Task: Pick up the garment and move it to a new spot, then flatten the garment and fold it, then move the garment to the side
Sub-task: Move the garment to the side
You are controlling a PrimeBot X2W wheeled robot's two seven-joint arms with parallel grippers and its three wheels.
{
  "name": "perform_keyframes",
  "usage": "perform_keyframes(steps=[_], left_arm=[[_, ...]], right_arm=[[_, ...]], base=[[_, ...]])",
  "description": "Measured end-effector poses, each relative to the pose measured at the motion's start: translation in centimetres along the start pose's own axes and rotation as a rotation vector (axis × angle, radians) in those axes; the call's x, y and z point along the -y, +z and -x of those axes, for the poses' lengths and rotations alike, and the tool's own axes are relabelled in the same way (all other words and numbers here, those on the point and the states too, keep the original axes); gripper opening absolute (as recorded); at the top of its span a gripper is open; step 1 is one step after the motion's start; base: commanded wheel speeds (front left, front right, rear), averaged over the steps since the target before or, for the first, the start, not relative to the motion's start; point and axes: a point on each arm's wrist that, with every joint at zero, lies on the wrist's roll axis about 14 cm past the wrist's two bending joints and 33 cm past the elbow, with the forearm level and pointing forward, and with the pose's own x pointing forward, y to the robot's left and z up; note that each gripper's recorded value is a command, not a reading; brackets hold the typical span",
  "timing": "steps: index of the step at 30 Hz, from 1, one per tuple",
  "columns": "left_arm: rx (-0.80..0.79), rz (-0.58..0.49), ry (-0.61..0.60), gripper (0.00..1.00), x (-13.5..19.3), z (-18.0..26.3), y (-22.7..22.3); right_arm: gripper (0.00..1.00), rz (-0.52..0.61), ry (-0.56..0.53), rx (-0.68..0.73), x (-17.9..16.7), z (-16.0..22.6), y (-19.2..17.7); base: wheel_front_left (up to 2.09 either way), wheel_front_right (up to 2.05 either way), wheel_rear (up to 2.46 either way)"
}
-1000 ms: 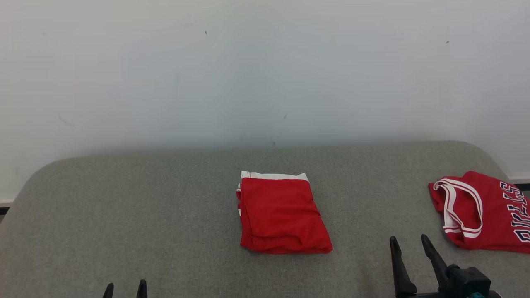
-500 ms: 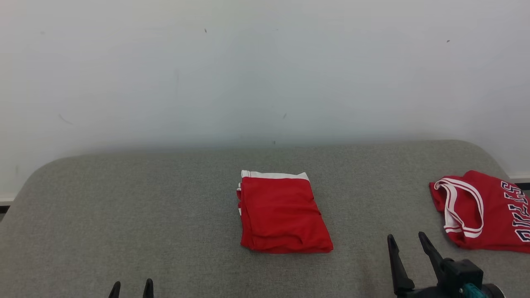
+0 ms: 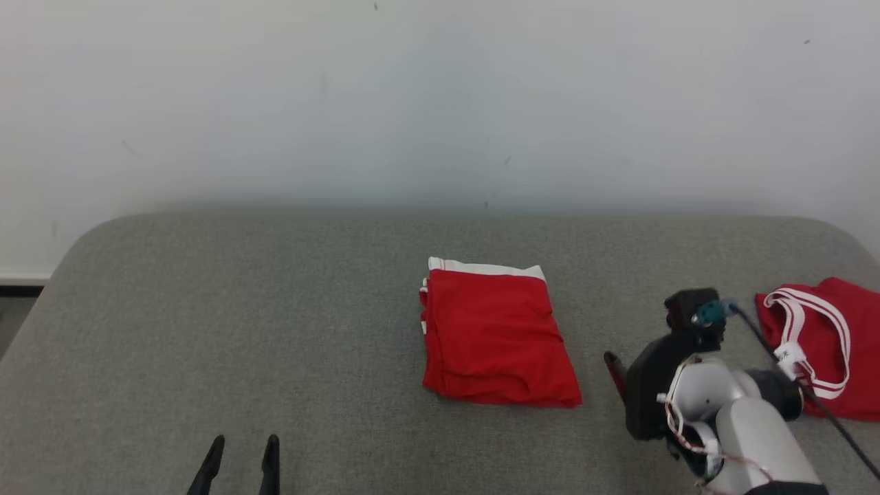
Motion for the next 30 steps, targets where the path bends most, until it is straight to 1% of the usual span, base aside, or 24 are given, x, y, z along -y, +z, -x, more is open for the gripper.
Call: perform_keyframes(steps=[2, 3, 4, 7, 11, 14, 18, 22, 26, 27, 28, 29, 30], left_arm=[[0.005, -0.002, -0.010, 1.00, 0.4, -0.2, 0.2], [0.011, -0.005, -0.014, 1.00, 0.5, -0.3, 0.4], [0.019, -0.011, -0.020, 1.00, 0.7, -0.5, 0.7], [0.024, -0.017, -0.030, 1.00, 1.0, -0.9, 0.9], [0.027, -0.026, -0.022, 1.00, 0.7, -1.6, 1.1], [0.025, -0.036, 0.008, 1.00, -0.2, -1.8, 1.1], [-0.008, -0.038, 0.050, 1.00, -1.3, -1.7, 0.1], [-0.030, -0.045, 0.076, 1.00, -2.1, -1.7, -0.4], [-0.052, -0.045, 0.081, 1.00, -2.2, -1.6, -1.1], [-0.054, -0.045, 0.079, 1.00, -2.1, -1.6, -1.2], [-0.056, -0.045, 0.075, 1.00, -2.1, -1.6, -1.2], [-0.059, -0.044, 0.072, 1.00, -2.0, -1.6, -1.3], [-0.061, -0.044, 0.069, 1.00, -1.9, -1.6, -1.4]], right_arm=[[1.00, -0.017, 0.004, -0.039, 0.2, -0.9, 1.0], [1.00, -0.023, 0.000, -0.035, 0.5, -1.4, 1.8], [1.00, -0.024, -0.025, -0.034, 1.4, -2.4, 2.9], [1.00, -0.052, -0.057, -0.054, 2.6, -4.3, 3.5], [1.00, -0.036, -0.060, -0.082, 2.2, -7.2, 3.5], [1.00, -0.039, -0.018, -0.123, 0.5, -9.3, 2.5], [1.00, -0.045, 0.037, -0.212, -1.7, -11.5, -0.5], [1.00, -0.063, 0.087, -0.277, -3.5, -12.7, -2.6], [1.00, -0.082, 0.125, -0.307, -4.7, -13.4, -3.3], [0.67, -0.086, 0.127, -0.314, -4.7, -13.4, -3.5], [0.43, -0.093, 0.130, -0.320, -4.8, -13.4, -3.6], [0.00, -0.094, 0.131, -0.323, -4.8, -13.5, -3.5], [0.00, -0.091, 0.133, -0.326, -4.9, -13.4, -3.6]], base=[[0.00, 0.00, 0.00], [0.00, 0.00, 0.00], [0.00, 0.00, 0.00], [0.00, 0.00, 0.00], [0.00, 0.00, 0.00], [0.00, 0.00, 0.00], [0.00, 0.00, 0.00], [0.00, 0.00, 0.00], [0.00, 0.00, 0.00], [0.00, 0.00, 0.00], [0.00, 0.00, 0.00], [0.00, 0.00, 0.00], [0.00, 0.00, 0.00]])
